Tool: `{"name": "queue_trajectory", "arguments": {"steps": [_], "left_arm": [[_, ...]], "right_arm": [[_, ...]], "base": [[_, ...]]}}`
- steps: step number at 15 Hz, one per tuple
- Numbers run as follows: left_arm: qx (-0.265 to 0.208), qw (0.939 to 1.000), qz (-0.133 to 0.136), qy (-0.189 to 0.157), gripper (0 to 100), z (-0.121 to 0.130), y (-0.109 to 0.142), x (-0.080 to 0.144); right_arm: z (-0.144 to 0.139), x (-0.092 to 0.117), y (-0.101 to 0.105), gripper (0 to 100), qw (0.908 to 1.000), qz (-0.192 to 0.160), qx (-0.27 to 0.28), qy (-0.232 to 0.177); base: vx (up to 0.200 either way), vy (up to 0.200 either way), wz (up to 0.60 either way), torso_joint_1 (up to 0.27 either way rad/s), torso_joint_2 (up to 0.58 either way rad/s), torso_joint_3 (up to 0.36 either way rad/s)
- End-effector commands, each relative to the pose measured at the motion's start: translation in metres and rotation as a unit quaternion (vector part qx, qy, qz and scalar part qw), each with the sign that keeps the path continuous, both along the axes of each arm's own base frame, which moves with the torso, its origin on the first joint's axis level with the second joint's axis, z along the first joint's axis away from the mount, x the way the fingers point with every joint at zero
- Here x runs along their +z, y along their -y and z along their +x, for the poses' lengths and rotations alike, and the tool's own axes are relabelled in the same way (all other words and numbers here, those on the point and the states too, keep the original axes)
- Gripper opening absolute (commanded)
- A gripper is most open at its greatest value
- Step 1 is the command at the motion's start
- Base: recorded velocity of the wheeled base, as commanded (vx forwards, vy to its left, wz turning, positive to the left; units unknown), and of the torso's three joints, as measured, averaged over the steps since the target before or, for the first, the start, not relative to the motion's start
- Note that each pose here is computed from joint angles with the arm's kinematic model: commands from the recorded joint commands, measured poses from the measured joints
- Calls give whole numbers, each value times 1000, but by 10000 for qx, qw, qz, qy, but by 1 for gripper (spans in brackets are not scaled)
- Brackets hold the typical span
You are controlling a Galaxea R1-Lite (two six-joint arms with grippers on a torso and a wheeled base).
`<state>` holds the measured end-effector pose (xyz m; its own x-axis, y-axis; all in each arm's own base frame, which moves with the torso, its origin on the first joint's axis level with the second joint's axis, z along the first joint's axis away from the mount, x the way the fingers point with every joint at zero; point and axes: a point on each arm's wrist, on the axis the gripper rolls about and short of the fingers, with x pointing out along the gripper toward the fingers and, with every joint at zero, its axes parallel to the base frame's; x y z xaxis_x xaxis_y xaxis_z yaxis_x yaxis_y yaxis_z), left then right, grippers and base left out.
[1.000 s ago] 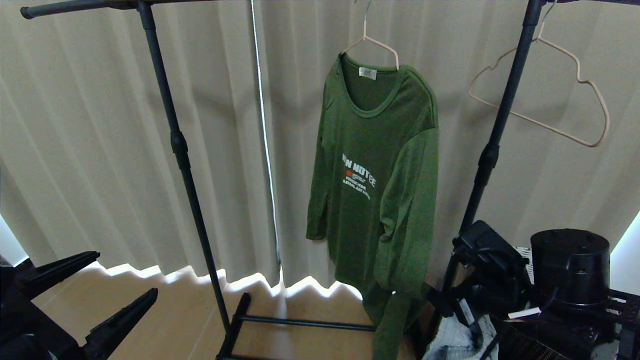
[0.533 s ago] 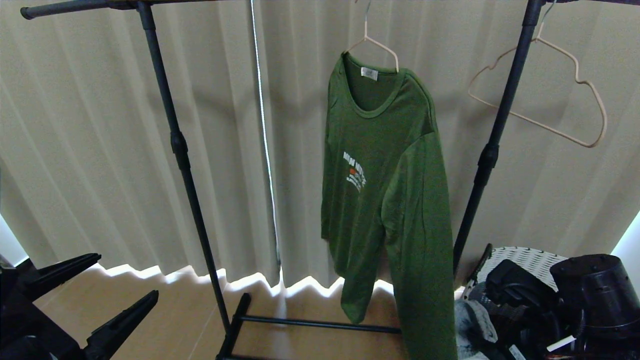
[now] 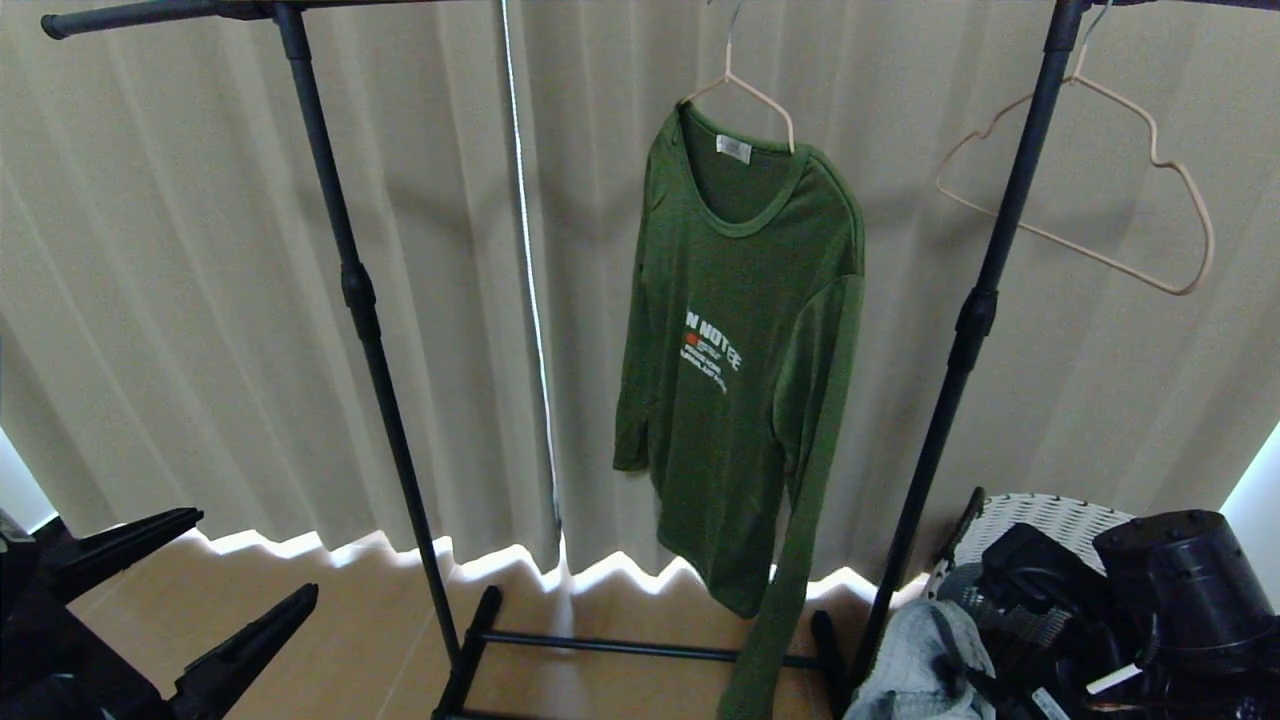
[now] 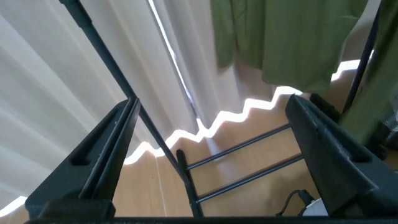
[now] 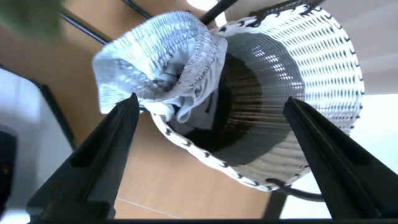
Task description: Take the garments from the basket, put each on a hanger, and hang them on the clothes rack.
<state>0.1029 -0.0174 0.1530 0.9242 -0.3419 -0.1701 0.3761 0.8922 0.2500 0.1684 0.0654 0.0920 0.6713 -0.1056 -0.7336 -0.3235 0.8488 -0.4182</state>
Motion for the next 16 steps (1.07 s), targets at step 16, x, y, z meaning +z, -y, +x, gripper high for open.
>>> {"name": "queue_trajectory", "arguments": {"steps": [16], "left_arm": [[5,9999,-13,119,100,-3,0,3]], "right_arm": [[86,-59,10,100,9909,-580,-562,-1081]], "base": [[0,0,0,0,0,0]]}}
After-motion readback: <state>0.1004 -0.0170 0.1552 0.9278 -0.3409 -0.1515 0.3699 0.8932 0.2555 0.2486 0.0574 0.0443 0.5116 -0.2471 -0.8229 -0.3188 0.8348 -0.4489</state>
